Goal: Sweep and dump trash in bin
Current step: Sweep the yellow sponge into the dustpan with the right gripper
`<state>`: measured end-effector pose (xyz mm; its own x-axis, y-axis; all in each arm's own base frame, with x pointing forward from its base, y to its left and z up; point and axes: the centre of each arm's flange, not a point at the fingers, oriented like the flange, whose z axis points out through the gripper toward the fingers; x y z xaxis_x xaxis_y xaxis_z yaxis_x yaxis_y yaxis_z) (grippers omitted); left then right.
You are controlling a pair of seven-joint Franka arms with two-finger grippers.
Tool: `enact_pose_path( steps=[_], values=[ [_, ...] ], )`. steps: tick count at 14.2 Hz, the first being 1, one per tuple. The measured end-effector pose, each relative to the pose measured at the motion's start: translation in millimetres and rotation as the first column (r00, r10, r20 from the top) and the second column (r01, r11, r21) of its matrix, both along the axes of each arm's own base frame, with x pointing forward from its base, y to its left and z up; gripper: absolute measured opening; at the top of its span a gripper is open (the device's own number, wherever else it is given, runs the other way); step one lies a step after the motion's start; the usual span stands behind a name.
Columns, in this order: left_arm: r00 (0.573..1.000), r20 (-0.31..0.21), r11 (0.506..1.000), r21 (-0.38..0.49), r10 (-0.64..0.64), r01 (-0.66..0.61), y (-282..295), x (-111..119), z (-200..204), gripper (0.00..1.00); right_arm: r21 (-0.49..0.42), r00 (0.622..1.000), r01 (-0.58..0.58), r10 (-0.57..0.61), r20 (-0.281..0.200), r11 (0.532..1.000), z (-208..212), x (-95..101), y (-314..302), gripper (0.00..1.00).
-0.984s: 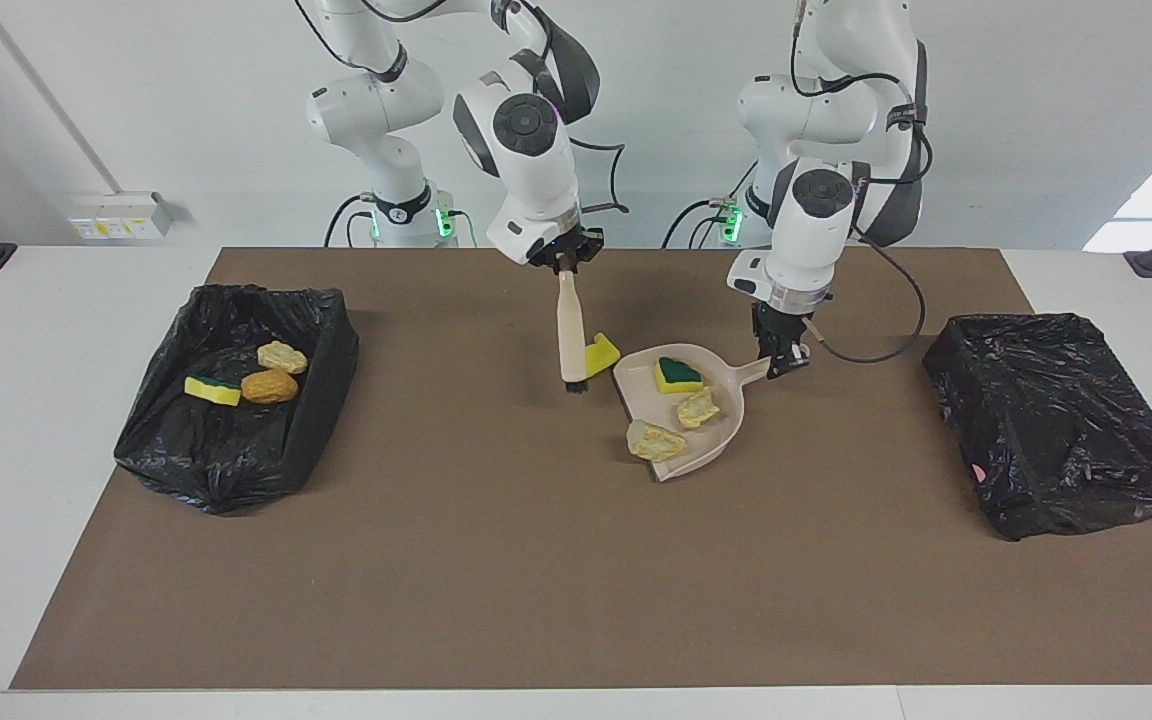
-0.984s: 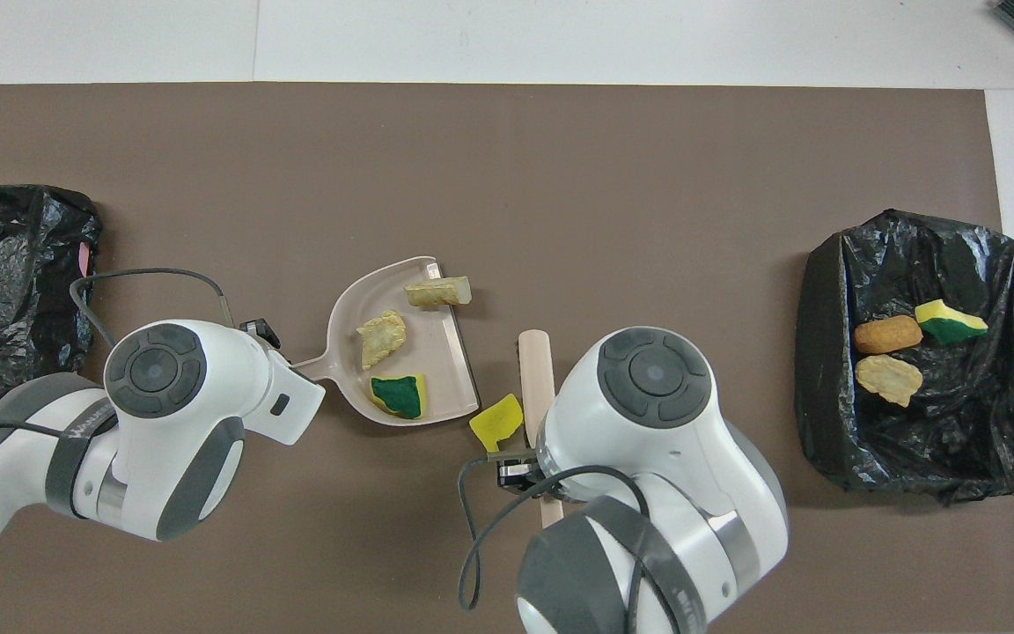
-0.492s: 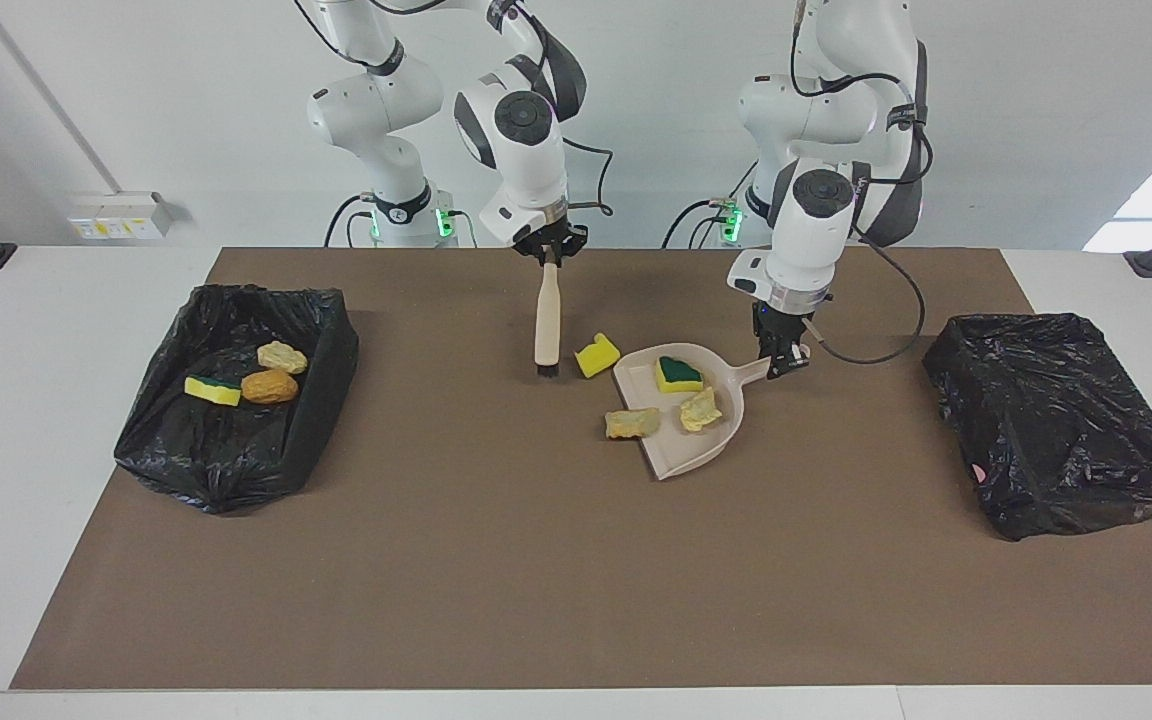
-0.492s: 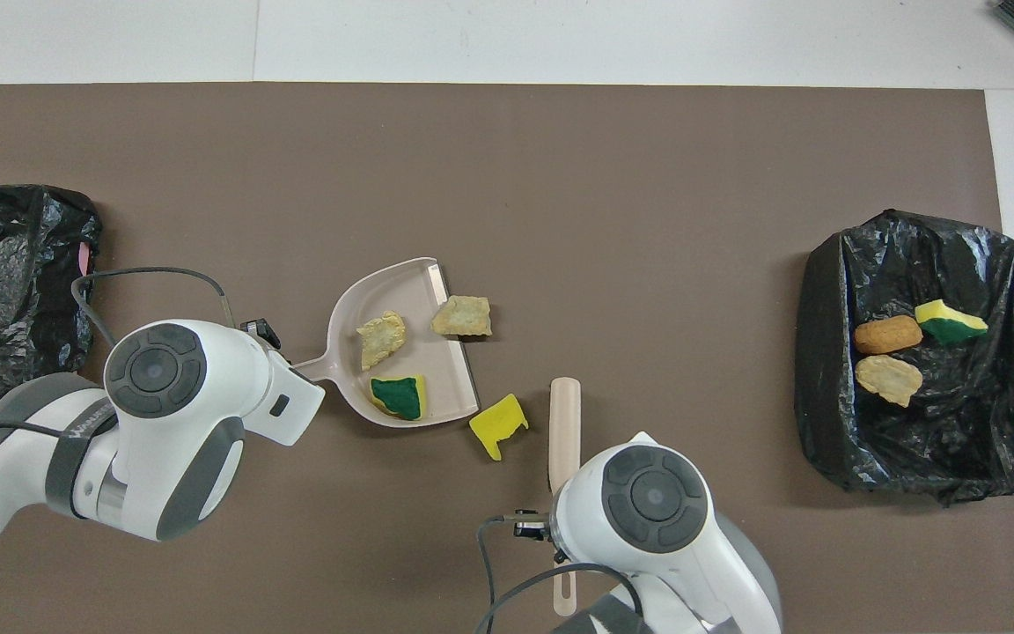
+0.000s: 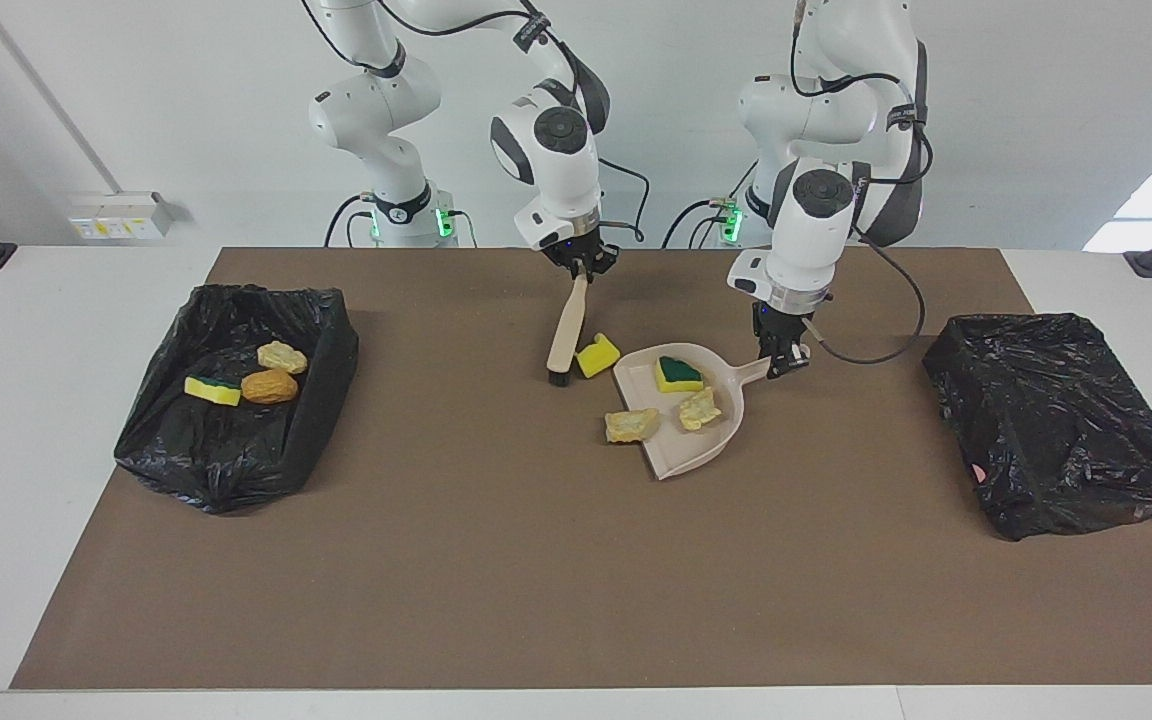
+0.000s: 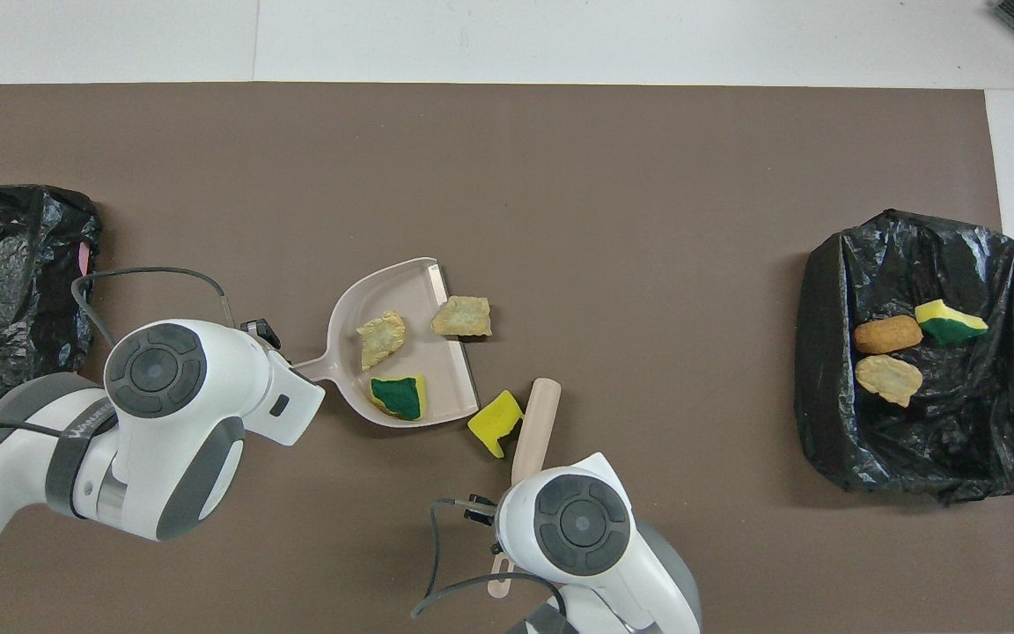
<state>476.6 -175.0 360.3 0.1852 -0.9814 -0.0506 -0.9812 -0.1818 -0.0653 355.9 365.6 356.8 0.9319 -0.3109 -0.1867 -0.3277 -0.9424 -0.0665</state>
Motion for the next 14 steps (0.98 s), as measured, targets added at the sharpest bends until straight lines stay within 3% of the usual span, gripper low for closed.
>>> enact_pose_path(
  steps=[6,9,11,14],
  values=[
    [1.000,0.000,1.000,0.000,0.000,0.000,0,0,0,0.32,0.035,0.998,0.053,-0.054,0.024,0.998,13,36.1,14,0.26],
    [1.000,0.000,1.000,0.000,0.001,-0.001,0,0,0,0.32,0.012,0.996,0.065,-0.066,0.067,0.998,13,75.5,-6,0.26],
    [1.000,0.000,1.000,0.000,0.001,-0.001,0,0,0,0.32,0.024,0.993,0.056,-0.059,0.099,0.998,19,111.6,-21,0.26],
    [1.000,0.000,1.000,0.000,0.001,-0.001,0,0,0,0.32,0.015,0.995,-0.027,0.026,0.096,1.000,27,138.9,-31,0.26]
  ],
)
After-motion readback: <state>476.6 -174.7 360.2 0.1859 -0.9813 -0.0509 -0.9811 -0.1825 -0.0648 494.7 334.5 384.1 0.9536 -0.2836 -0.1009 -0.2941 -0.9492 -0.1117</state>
